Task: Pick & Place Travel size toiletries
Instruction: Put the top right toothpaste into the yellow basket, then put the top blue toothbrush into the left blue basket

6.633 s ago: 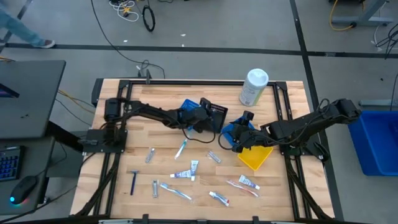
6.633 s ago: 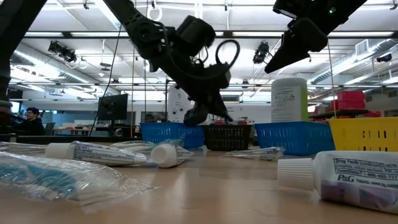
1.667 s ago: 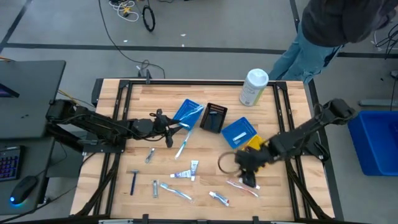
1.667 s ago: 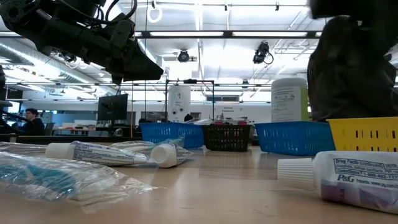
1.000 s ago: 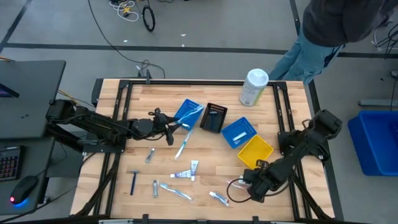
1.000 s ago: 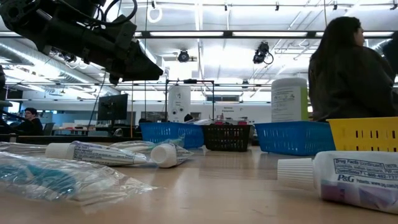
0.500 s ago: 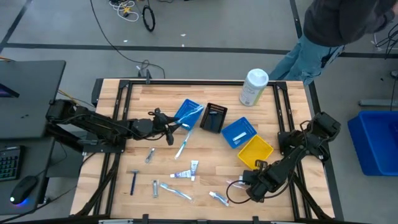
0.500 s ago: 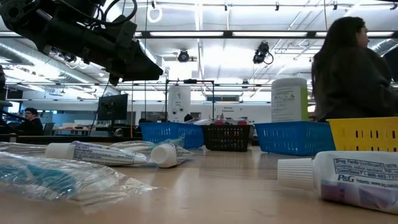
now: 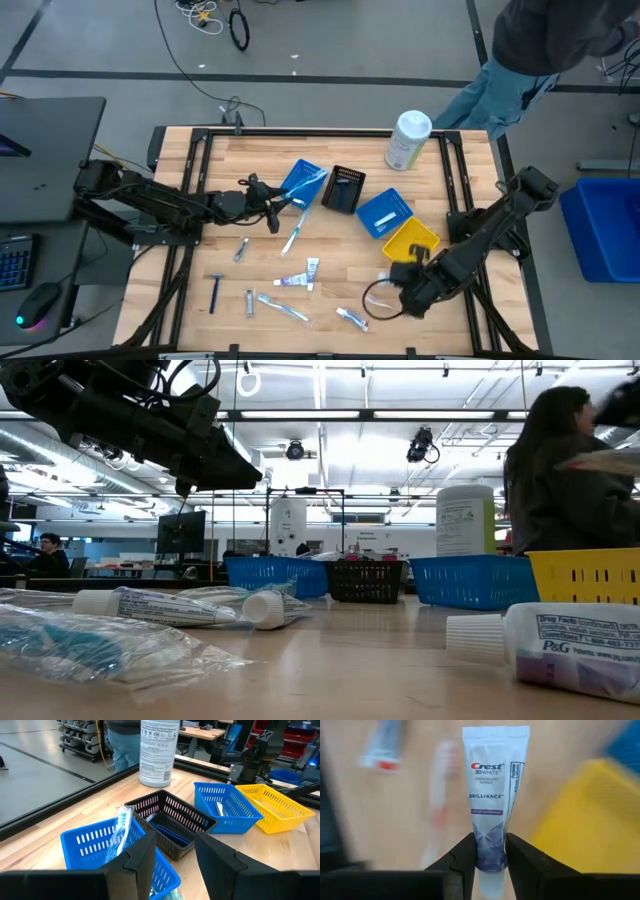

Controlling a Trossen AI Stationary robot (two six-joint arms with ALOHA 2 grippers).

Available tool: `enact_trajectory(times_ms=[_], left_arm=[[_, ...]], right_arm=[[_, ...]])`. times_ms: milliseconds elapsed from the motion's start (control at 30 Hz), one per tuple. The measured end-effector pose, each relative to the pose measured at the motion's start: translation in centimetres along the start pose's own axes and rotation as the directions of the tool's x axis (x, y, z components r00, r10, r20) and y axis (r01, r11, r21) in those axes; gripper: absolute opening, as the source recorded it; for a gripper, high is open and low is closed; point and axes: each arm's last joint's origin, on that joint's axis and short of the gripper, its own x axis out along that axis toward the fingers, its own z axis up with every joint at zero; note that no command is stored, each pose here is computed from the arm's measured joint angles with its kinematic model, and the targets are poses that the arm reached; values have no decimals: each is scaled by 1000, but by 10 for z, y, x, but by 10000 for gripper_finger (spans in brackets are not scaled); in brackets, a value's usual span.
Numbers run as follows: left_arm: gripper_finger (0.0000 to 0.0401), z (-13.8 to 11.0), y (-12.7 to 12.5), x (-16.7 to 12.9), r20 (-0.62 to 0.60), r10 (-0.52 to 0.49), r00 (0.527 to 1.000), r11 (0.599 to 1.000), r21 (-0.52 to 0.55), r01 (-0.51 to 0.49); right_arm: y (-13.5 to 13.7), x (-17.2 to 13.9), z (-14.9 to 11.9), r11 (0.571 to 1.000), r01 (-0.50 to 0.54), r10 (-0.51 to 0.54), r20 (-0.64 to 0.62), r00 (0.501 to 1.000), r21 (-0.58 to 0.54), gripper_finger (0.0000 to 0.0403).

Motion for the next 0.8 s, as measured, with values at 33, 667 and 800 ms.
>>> enact_trajectory(times_ms=[33,667,800], left_arm=[[146,0,0,0,0,0,1000,1000,0,0],[146,0,0,0,0,0,1000,1000,30,0],[146,0,0,0,0,-2,1000,1000,17,2]], right_arm=[[-5,-5,-1,998,59,-59,11,998,-8,102],[-80,37,-18,924,343,-378,-274,885,-167,152],[-86,38,-13,929,334,-367,-294,883,-160,192]])
